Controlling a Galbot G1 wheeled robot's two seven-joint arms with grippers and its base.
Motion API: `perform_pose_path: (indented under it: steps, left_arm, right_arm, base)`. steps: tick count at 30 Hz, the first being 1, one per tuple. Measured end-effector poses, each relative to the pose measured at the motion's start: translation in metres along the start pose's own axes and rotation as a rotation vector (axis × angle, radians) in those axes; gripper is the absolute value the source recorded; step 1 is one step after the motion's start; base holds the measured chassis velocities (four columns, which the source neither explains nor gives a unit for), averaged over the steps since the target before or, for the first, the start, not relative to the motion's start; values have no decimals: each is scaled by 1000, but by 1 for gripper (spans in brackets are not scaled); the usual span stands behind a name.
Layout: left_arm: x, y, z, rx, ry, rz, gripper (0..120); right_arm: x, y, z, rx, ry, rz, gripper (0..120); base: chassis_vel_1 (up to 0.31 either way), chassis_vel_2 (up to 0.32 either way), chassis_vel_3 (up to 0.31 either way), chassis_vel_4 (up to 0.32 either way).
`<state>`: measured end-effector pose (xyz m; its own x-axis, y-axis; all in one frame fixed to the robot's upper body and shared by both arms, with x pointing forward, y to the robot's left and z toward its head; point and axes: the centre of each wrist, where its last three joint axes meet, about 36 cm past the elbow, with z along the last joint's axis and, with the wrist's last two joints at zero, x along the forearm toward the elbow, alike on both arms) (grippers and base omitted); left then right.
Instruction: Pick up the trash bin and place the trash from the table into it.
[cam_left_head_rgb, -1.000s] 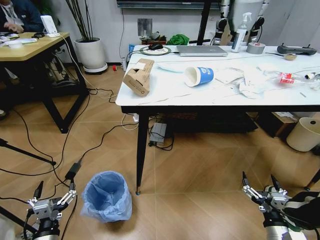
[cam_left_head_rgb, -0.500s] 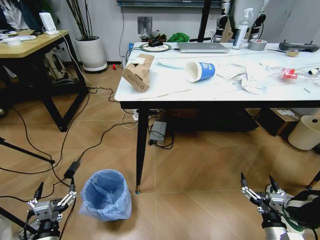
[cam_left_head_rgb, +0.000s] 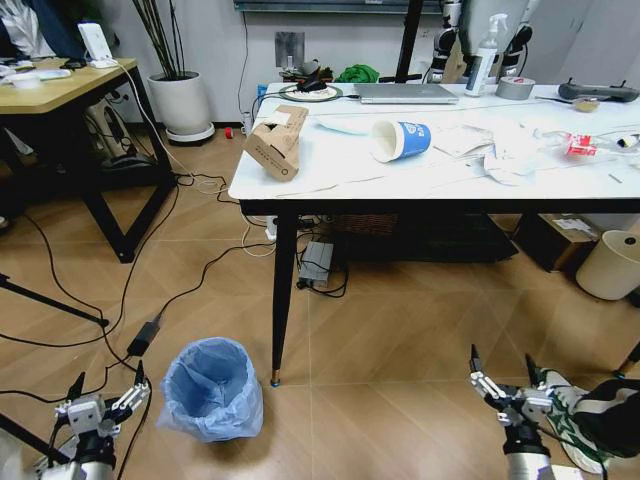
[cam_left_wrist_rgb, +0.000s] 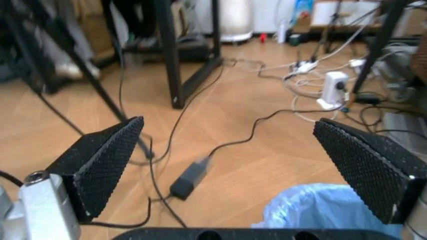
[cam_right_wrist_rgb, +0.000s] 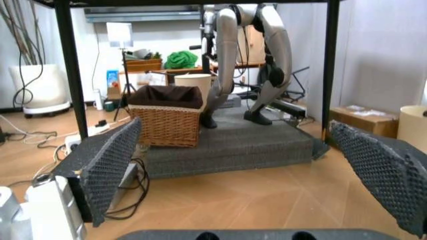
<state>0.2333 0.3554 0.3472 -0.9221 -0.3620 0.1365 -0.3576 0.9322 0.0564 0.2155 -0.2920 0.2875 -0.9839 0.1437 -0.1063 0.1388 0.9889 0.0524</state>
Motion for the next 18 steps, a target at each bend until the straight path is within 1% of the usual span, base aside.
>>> perform_pose_path:
  steps: [2, 3, 6, 9, 10, 13, 16, 17, 18]
  left_arm:
    - [-4, -3, 0, 15, 14, -9, 100]
    - [-11, -9, 1, 42, 39, -14, 100]
    - [-18, -23, 8, 65, 114, 10, 100]
    - [-25, -31, 25, 51, 178, 26, 100]
    - [-25, -31, 25, 51, 178, 26, 100]
    - [-27, -37, 44, 40, 251, 21, 100]
    - [-30, -44, 63, 30, 299, 11, 100]
    - [-30, -44, 63, 30, 299, 11, 100]
    - [-32, -46, 68, 28, 308, 8, 100]
  right_arm:
    - [1, 4, 2, -6, 1, 0, 100]
    - [2, 7, 4, -8, 1, -6, 100]
    - [7, 12, 7, -4, 6, -21, 100]
    - [9, 11, 9, 0, 6, -24, 100]
    - [9, 11, 9, 0, 6, -24, 100]
    - [13, 8, 9, 7, 10, -21, 100]
    - [15, 5, 9, 14, 13, -16, 100]
    - [15, 5, 9, 14, 13, -16, 100]
    - [16, 4, 9, 15, 13, -14, 100]
  base:
    - [0, 0, 0, 0]
    - [0, 0, 0, 0]
    - [0, 0, 0, 0]
    - [0, 0, 0, 0]
    - [0, 0, 0, 0]
    - [0, 0, 0, 0]
    - [0, 0, 0, 0]
    - [0, 0, 0, 0]
    - [0, 0, 0, 0]
